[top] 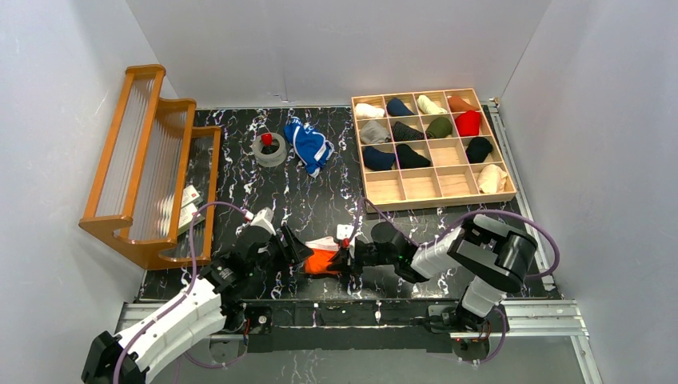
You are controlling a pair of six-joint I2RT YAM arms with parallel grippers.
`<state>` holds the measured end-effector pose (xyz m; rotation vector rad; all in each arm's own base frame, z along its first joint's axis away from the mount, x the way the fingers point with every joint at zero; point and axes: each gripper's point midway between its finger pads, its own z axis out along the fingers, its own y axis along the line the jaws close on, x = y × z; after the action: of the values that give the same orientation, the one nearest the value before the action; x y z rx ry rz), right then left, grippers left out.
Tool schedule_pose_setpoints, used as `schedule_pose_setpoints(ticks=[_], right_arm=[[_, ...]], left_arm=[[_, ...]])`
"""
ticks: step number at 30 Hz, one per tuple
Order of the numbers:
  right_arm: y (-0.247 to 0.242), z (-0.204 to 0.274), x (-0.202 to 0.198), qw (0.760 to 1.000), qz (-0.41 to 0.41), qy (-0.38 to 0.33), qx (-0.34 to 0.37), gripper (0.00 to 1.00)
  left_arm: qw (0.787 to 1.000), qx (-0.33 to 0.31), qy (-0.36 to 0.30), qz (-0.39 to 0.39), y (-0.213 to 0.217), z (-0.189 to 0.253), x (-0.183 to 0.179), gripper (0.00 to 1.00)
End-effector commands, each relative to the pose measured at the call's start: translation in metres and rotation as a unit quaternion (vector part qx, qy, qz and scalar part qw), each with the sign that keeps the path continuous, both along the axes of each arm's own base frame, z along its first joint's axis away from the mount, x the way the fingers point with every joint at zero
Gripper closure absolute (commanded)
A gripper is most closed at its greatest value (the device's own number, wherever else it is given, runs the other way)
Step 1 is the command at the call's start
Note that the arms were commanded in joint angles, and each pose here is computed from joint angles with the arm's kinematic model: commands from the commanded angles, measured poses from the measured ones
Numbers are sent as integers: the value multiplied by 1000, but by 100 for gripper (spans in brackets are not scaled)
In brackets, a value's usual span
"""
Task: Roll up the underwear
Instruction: Roll the underwear to the center of the board.
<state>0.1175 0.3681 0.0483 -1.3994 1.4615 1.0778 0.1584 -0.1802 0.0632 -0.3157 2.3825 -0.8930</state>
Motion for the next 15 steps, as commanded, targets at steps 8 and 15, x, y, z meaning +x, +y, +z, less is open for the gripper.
schedule_pose_setpoints(ticks=[8,15], right_arm=[[-40,-54,-18,972,-14,221,-76,99],[-45,-64,-10,955,-23,282,-88,99]], left_arm=[[997,-48,-10,-58,-20,-1,-10,28],[995,-33,-13,-94,-25,-7,-11,27]])
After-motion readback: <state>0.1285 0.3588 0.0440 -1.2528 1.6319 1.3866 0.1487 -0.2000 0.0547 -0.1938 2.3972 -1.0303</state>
